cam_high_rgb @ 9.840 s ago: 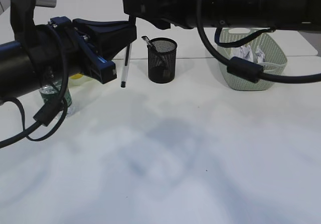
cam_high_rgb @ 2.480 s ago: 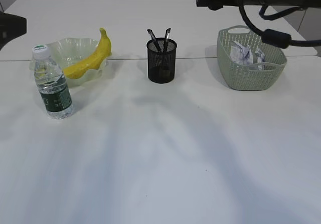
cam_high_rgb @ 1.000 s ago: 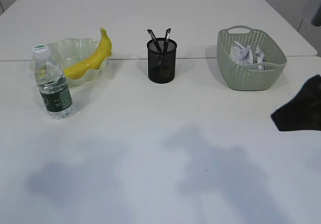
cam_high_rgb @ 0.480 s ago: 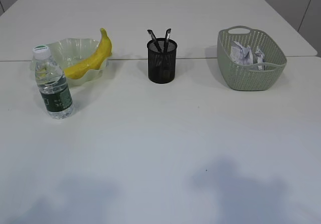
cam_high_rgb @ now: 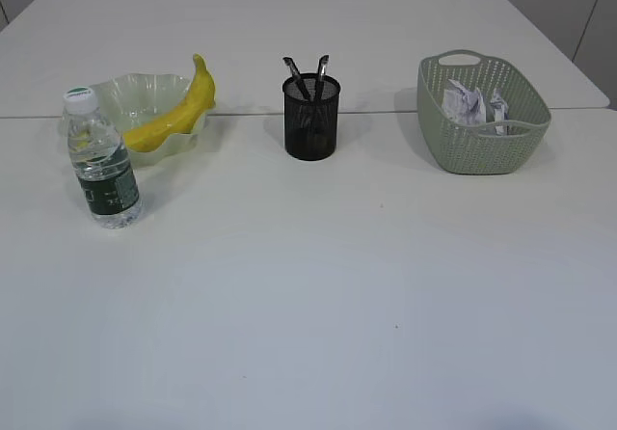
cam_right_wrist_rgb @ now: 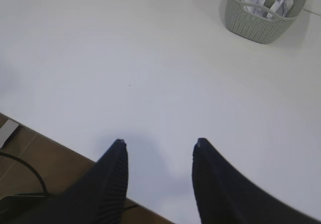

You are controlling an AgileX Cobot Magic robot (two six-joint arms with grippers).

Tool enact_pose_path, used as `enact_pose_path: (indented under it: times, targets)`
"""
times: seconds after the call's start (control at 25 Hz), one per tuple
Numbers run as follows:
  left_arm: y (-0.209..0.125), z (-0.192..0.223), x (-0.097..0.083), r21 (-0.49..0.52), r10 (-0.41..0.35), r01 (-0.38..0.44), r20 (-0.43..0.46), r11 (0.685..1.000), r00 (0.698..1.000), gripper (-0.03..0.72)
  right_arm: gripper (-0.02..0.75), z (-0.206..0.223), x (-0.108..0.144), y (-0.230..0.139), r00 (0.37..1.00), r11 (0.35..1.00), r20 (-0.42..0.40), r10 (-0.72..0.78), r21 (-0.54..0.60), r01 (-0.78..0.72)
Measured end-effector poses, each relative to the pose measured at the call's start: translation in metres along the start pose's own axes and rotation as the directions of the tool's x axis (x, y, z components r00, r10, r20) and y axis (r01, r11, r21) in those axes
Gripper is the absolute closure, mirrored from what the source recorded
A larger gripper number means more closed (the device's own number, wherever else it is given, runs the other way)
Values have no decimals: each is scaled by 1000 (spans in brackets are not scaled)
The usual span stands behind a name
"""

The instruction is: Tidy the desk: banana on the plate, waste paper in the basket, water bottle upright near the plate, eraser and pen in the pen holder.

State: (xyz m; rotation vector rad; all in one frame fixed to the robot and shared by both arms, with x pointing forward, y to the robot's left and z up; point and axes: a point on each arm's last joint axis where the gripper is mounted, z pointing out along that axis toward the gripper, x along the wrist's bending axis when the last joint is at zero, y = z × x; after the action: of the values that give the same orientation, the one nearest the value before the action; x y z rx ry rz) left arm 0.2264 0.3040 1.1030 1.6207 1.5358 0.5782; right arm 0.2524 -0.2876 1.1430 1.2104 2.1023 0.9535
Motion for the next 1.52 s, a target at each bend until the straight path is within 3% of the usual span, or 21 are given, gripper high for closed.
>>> enact_pose_path:
  times: [0.32,0.56,0.84,1.08,1.52]
  targets:
    - [-16,-20,3,-117,54,-51,29,992,998,180,416,-23,8,-41,1000,990,27,-7,-140,11]
    - [-22,-24,-5,-146,215,-199,108,969,970,180,416,-19,11,-56,1000,988,30,-8,-151,12]
    - [-24,-26,-6,-161,280,-260,120,952,952,180,416,-17,15,-79,999,981,35,10,-192,-3]
    - [-26,-21,-6,-146,295,-277,120,950,948,180,416,-10,15,-83,999,986,30,16,-168,-11]
    - [-42,12,-2,-18,280,-280,130,960,951,180,416,14,15,-93,1000,997,16,22,-79,-20]
